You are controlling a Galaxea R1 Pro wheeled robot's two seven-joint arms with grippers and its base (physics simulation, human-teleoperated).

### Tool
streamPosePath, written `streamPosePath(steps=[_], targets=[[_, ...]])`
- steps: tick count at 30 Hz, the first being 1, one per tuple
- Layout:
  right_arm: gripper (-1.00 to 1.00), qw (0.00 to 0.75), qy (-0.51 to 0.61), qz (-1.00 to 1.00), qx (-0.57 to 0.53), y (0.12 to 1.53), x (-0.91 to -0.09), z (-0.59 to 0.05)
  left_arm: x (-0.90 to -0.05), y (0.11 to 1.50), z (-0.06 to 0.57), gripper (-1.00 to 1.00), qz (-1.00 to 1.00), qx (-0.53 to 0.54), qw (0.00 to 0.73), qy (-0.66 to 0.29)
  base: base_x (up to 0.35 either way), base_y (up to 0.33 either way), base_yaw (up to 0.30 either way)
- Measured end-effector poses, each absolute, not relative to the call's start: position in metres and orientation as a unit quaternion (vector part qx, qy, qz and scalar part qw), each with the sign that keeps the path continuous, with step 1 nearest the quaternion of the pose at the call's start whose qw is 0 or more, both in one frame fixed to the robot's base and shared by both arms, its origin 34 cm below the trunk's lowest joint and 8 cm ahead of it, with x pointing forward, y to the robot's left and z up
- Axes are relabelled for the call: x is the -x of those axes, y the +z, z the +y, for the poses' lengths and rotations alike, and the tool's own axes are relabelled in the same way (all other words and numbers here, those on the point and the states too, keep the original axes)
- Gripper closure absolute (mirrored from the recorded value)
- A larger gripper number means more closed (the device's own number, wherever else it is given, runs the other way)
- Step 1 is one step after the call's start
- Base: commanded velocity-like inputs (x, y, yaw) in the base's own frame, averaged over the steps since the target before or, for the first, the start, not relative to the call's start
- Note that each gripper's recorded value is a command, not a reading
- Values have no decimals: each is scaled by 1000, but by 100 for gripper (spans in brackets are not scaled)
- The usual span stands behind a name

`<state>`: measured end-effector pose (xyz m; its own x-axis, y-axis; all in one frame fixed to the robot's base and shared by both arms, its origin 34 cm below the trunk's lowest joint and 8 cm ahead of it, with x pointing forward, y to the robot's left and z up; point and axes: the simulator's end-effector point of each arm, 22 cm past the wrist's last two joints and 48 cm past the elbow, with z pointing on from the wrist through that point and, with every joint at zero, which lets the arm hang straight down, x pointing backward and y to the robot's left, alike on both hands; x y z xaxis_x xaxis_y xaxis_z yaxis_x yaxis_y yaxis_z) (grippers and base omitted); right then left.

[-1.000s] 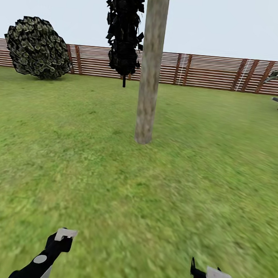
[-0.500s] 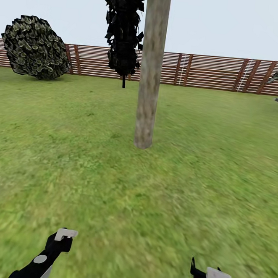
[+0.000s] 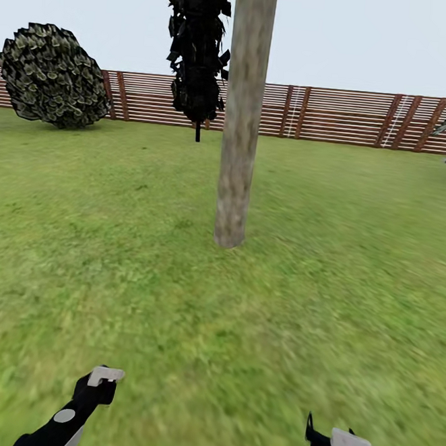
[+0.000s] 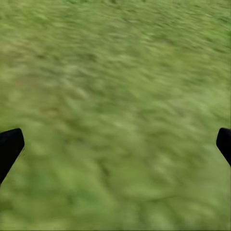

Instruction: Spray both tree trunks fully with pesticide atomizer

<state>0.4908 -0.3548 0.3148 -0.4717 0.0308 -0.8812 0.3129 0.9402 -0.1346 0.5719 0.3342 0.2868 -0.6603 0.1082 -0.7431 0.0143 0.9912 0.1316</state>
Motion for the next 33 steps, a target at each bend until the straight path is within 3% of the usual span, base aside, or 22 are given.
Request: streamPosePath(steps=[33], targets=[[-100, 504, -140, 846, -102, 315, -491, -355, -572, 287, 334, 100, 909, -34, 411, 57, 340, 0, 0]])
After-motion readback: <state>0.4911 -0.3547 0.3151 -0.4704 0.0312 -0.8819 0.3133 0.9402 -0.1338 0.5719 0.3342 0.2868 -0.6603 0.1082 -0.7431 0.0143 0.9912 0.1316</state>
